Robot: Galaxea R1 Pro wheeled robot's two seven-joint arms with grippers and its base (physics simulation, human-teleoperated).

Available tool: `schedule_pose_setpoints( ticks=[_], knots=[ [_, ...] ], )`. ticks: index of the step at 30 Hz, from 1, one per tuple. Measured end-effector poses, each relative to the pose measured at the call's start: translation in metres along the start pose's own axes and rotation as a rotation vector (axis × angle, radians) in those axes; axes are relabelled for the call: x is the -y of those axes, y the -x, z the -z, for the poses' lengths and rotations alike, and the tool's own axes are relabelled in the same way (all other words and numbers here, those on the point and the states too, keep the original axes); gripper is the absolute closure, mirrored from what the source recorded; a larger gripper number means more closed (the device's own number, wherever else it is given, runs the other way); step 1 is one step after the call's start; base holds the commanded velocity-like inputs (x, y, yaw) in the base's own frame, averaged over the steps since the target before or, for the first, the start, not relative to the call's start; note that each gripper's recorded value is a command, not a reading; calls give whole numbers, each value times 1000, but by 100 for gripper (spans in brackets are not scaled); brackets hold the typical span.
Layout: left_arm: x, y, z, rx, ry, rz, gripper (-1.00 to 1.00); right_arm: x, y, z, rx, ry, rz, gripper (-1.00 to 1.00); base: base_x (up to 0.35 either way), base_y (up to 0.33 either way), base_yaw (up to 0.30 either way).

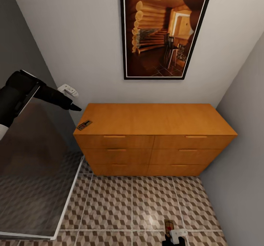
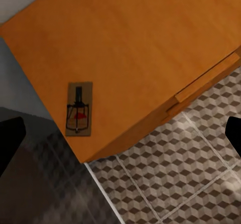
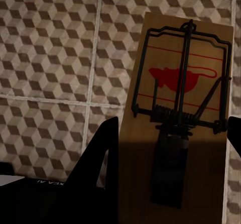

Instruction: Take the four mousetraps from the cabinet in the bathroom and place them on the bathroom floor. Make sure all four end up on the same floor surface, and ensure that at least two of them are either under or directly next to the same bathroom sink.

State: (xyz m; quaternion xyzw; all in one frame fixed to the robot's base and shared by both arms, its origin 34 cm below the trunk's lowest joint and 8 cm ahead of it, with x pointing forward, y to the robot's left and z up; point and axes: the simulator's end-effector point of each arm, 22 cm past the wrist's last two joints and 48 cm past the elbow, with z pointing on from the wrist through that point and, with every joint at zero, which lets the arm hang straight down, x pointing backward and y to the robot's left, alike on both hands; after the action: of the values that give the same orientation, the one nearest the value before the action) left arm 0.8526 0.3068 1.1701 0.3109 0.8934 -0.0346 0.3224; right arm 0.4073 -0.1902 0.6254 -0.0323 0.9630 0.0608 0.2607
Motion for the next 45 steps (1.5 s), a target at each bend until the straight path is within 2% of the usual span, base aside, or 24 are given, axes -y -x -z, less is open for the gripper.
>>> schedule_pose_setpoints(
  ticks=[22, 40, 45],
  knots=[
    [-1, -13, -21, -29, -15, 13, -100, 0, -14, -2, -29, 1, -6, 100, 3, 0, 0],
    [-1, -23, -39, -51, -29, 22, -100, -1, -26, -3, -55, 2, -9, 100, 11, 64, 0],
    [-4, -29, -42, -65, -30, 39, -100, -2, -27, -3, -56, 3, -10, 100, 79, 108, 0]
  ],
)
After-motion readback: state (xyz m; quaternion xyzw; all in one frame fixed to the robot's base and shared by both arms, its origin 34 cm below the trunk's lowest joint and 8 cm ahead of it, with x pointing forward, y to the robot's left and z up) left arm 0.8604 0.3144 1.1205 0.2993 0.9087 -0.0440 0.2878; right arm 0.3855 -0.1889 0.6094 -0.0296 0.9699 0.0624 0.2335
